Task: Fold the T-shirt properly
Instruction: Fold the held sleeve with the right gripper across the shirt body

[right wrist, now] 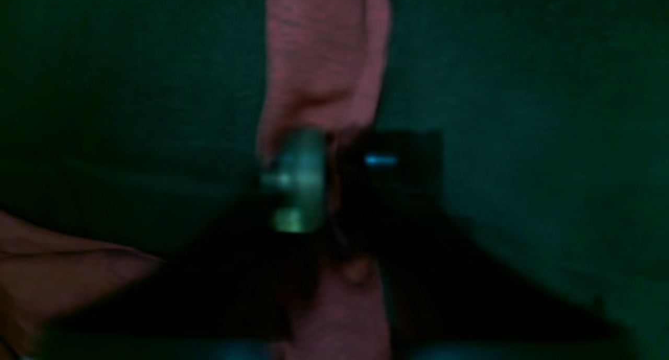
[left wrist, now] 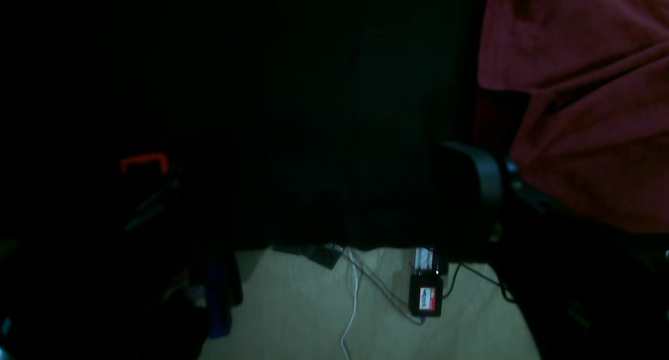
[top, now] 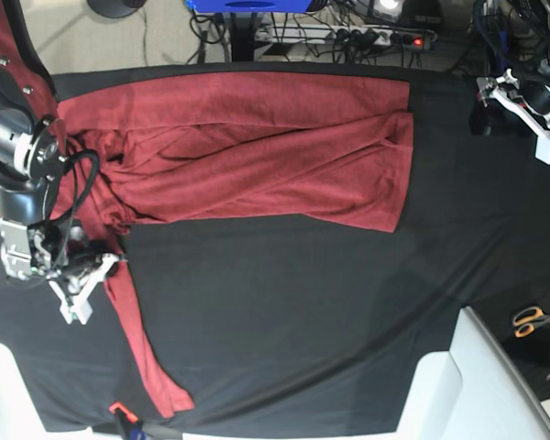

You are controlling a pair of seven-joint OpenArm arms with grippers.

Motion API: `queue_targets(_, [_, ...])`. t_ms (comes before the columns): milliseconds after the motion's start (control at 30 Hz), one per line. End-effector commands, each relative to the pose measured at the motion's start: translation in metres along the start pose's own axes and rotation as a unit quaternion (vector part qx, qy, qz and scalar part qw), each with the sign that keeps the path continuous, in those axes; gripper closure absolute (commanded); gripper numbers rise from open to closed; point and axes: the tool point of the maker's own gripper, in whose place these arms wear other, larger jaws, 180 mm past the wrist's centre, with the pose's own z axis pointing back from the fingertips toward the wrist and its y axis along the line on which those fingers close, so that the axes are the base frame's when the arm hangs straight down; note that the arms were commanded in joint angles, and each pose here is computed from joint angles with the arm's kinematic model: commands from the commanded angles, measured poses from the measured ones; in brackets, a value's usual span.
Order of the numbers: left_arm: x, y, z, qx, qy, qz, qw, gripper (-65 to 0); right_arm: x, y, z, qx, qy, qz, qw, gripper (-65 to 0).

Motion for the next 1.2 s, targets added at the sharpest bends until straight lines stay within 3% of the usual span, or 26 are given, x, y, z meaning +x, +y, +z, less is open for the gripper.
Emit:
queue_targets(0, [0.011, 0.003, 0.005, 0.002, -0.017, -0.012, 1.000, -55.6, 0.023, -0.008, 0.007, -0.010, -0.022, 0.007, 0.9997, 0.0])
queue_targets(200, [0.010, 0.004, 0.005, 0.002, -0.015, -0.011, 1.000, -55.6, 0.001, -0.019, 0.013, -0.036, -0.022, 0.023, 0.9988, 0.0])
queue_targets(333, [0.012, 0.005, 0.004, 0.003, -0.017, -0.013, 1.000, -55.6, -0.021, 0.014, 0.028, -0.020, -0.030, 0.091, 0.9952, 0.0])
queue_targets(433, [0.014, 0.002, 0.003, -0.001, -0.019, -0.013, 1.000, -55.6, -0.027, 0.035, 0.050, -0.042, -0.056, 0.119, 0.9904, 0.0])
queue_targets(600, [0.019, 0.003, 0.000, 0.000, -0.023, -0.012, 1.000, -55.6, -0.043, 0.081, 0.076, -0.043, -0.069, 0.197, 0.9771, 0.0])
queue_targets(767, [0.014, 0.003, -0.003, -0.004, -0.019, -0.003, 1.000, -55.6, -0.062, 0.122, 0.096, -0.025, -0.080, 0.238, 0.9677, 0.0])
queue_targets(1167, [0.014, 0.002, -0.003, -0.005, -0.020, -0.001, 1.000, -55.6, -0.131, 0.197, 0.101, 0.061, -0.029, 0.293, 0.9538, -0.5])
